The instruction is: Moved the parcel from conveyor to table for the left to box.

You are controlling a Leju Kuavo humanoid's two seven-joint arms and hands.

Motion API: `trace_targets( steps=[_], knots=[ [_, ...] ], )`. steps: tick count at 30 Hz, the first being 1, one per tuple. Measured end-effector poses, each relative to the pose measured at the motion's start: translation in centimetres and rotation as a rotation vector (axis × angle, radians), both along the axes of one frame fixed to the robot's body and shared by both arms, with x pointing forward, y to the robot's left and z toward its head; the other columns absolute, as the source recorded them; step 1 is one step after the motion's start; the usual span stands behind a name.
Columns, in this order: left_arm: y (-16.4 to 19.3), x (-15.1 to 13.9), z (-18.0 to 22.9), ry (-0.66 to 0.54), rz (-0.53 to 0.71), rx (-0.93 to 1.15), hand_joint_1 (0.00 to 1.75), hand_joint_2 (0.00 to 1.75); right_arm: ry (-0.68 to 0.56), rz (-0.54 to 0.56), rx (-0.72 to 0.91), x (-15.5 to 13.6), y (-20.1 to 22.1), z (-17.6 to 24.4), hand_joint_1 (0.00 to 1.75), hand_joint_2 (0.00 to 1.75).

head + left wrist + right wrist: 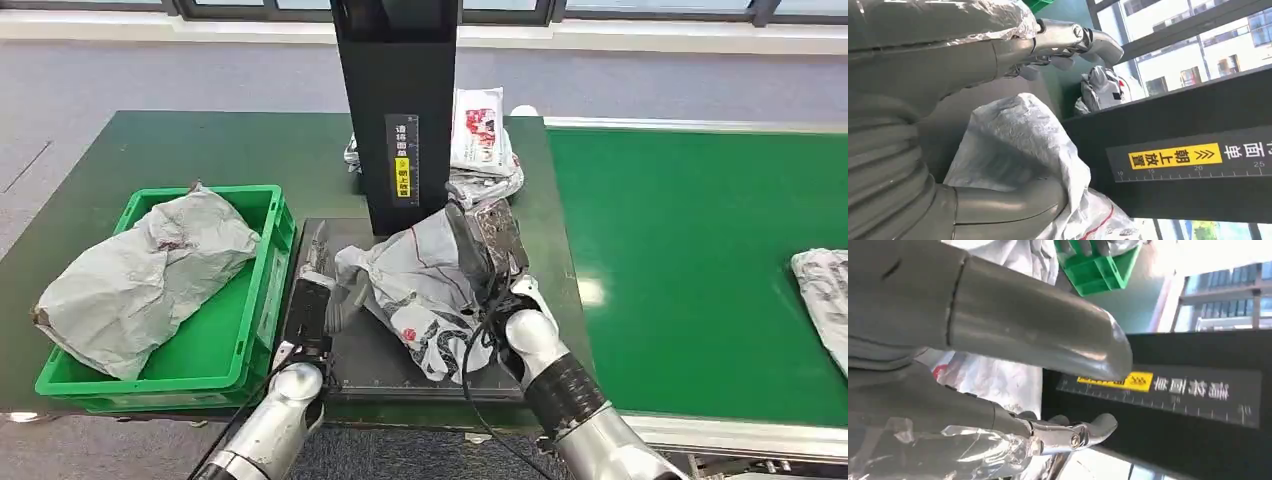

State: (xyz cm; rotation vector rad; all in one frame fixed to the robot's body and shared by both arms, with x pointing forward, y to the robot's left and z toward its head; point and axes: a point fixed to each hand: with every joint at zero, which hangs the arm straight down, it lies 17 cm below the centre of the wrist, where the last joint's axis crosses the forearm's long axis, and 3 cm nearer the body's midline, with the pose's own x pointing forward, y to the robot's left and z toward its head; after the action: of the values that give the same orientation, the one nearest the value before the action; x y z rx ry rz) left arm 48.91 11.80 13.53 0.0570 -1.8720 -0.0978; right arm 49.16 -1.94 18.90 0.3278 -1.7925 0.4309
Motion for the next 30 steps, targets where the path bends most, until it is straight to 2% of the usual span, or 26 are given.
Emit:
trace_targets(
  steps=[6,7,10,13,18,19,24,27,30],
  knots=[
    [-0.4,-0.1,0.1,-0.005,-0.011,0.023,0.0,1.75,-0.051,-0.155,0.044,1.1,-3.9,1.0,0.0,0.0],
    [-0.8,-0.1,0.0,-0.004,-0.019,0.041,0.0,1.75,-0.061,-0.181,0.049,1.3,-4.6,1.2,0.0,1.75],
    [-3.0,-0.7,-0.4,-0.008,-0.081,0.141,0.0,1.75,-0.126,-0.314,0.022,2.1,-7.7,1.9,0.0,1.75],
    [-7.1,-2.0,-1.9,-0.023,-0.199,0.358,0.0,1.75,-0.205,-0.448,-0.024,2.0,-10.8,2.5,0.0,1.75],
    [-11.3,-3.9,-6.4,0.035,-0.316,0.611,0.0,1.75,-0.249,-0.533,-0.052,0.0,-13.1,2.1,0.0,1.75],
    [-11.8,-4.1,-7.6,0.068,-0.34,0.657,1.75,1.75,-0.252,-0.541,-0.046,-0.5,-13.4,2.1,0.0,1.75],
    [-12.0,-4.4,-12.7,0.231,-0.437,0.892,1.75,1.75,-0.279,-0.535,-0.02,-2.7,-13.4,2.8,0.0,1.75],
    [-11.0,-2.9,-12.6,0.245,-0.394,0.977,1.75,1.75,-0.282,-0.52,-0.009,-4.1,-13.1,2.6,0.0,1.75],
    [-10.2,-1.8,-11.3,0.196,-0.315,0.976,1.75,1.75,-0.275,-0.514,0.005,-5.1,-13.0,2.5,0.0,1.75]
  ],
)
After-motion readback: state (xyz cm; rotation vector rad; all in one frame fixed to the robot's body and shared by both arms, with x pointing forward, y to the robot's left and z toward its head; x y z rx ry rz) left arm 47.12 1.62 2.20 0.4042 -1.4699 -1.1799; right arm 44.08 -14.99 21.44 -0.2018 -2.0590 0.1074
